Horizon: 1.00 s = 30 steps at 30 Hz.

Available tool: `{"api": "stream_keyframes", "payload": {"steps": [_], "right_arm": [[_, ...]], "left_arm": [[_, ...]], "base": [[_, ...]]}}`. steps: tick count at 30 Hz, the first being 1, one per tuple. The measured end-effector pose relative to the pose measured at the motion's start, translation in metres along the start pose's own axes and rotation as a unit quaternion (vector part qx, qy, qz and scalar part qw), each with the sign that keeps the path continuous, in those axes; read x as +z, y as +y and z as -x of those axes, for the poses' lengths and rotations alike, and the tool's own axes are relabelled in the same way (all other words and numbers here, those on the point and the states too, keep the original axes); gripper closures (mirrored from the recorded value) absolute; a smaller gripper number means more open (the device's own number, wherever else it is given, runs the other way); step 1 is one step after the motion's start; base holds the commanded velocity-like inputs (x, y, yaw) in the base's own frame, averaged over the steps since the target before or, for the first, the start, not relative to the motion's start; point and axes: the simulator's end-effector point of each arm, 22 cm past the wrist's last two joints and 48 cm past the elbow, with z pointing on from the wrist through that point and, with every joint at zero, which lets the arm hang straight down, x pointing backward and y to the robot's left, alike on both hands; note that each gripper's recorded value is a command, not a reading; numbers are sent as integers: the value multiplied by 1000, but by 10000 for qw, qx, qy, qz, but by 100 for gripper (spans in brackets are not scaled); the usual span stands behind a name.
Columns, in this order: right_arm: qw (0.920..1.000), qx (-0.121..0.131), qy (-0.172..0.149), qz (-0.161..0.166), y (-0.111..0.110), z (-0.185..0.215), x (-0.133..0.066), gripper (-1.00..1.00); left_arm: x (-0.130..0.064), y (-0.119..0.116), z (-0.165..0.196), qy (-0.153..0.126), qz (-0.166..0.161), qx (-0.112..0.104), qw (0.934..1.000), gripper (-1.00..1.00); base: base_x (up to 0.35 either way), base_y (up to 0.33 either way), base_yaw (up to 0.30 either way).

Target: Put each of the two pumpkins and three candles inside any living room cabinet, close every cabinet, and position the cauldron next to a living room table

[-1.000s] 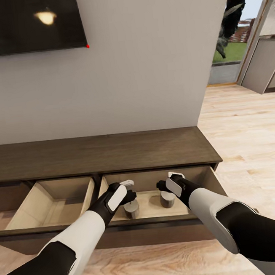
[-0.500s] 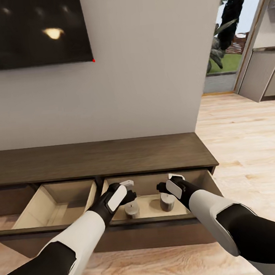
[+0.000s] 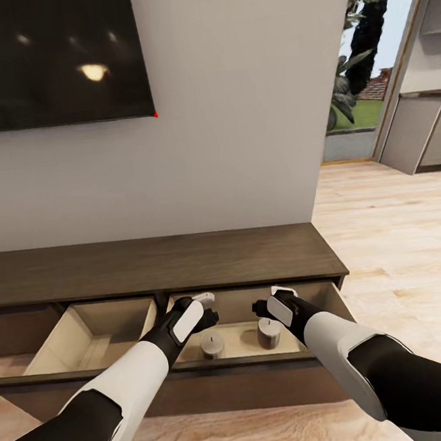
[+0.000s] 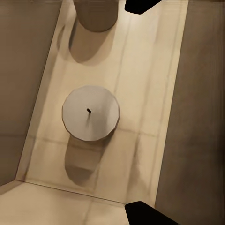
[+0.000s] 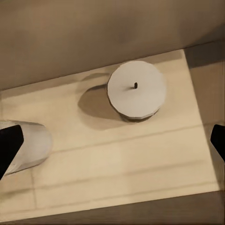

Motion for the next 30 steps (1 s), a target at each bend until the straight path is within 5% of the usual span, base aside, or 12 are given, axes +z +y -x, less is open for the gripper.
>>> {"api": "stream_keyframes", "payload": {"steps": [30], "right_arm": [[9998,-40,212,-4,9,25,-43,-100]], "left_arm": [[-43,1,21,165,150,10,9998,-100]], "base": [[-114,10,0]]}}
